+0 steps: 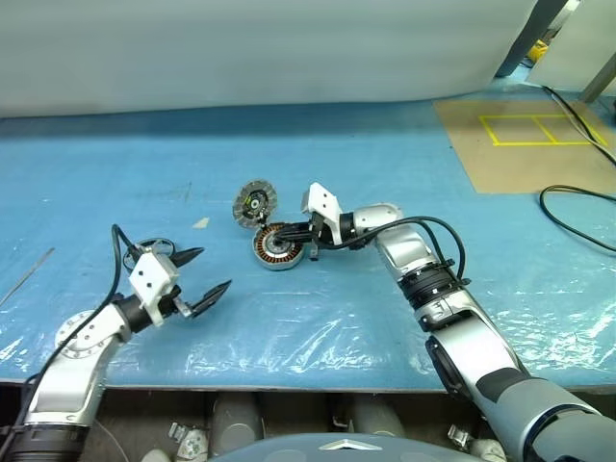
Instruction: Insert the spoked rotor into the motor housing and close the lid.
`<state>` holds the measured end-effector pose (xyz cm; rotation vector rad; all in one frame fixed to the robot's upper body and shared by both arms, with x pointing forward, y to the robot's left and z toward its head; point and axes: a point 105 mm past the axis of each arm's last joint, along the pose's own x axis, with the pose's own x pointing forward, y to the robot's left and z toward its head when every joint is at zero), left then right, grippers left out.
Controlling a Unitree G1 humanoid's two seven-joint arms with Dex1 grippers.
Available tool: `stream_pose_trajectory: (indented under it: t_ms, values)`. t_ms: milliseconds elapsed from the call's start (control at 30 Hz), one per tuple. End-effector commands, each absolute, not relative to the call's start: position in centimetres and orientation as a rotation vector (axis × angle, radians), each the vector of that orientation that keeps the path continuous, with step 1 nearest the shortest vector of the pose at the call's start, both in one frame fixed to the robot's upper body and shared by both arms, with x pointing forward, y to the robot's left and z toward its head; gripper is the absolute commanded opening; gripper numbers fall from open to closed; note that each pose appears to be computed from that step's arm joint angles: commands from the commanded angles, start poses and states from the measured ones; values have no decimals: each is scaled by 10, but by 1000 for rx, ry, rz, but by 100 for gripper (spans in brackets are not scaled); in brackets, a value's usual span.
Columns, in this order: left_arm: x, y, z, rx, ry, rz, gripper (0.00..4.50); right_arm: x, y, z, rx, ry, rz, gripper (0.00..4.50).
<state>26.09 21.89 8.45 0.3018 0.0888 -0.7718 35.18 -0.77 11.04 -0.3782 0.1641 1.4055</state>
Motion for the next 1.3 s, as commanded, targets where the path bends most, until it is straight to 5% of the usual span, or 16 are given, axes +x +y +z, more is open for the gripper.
stream_pose_trajectory:
  t_ms: [33, 267, 367, 533, 967, 1300]
  values:
    - [266, 244, 102, 349, 102, -807, 450, 346, -2, 121, -389, 119, 1439, 5]
    - [281, 274, 113, 429, 265, -906, 450, 341, 1, 118, -395, 123, 1448, 5]
    - [292, 284, 129, 471, 279, -930, 390, 340, 1, 118, -391, 121, 1444, 0]
    - [306, 294, 147, 566, 346, -1001, 227, 339, 1, 118, -381, 120, 1430, 0]
    - [321, 326, 151, 663, 640, -1000, 227, 333, -3, 115, -358, 136, 1404, 0]
    - [327, 330, 139, 686, 691, -961, 227, 327, -3, 127, -327, 91, 1401, 0]
